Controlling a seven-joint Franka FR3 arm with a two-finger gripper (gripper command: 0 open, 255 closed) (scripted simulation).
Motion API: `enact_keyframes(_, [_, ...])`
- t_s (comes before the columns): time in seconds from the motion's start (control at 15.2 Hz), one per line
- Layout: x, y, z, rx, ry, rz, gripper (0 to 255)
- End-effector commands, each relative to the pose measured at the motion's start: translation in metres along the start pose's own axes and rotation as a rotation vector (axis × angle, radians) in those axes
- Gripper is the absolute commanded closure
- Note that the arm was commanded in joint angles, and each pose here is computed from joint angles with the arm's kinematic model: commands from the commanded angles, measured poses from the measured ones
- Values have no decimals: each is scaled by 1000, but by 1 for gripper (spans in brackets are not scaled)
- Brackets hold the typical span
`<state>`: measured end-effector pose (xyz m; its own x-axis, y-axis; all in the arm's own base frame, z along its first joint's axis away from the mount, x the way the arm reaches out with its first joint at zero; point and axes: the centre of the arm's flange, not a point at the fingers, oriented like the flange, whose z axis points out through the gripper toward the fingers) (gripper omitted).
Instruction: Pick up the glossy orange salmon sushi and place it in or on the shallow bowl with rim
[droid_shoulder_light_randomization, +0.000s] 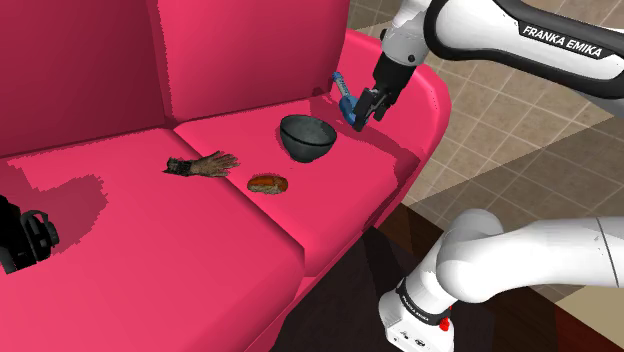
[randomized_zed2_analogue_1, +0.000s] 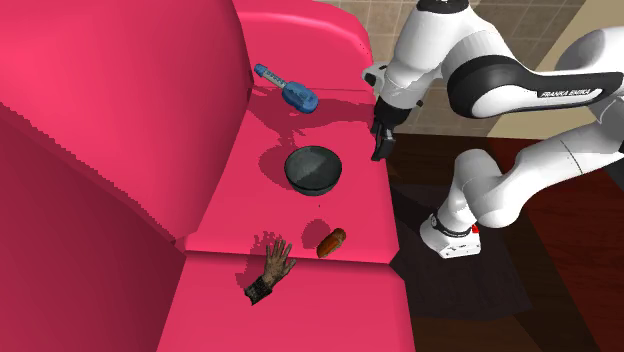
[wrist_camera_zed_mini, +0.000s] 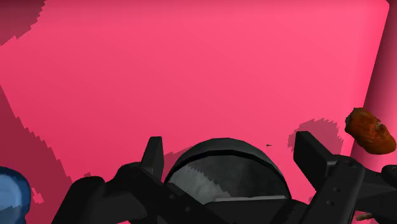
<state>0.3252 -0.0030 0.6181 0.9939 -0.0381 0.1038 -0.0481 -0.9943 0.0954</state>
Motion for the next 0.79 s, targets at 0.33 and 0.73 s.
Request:
enact_keyframes(0.33, [29,-42,34,65,-32,-64,0])
enact_keyframes(0.73, [59,-97,73,142,-71,-141,0])
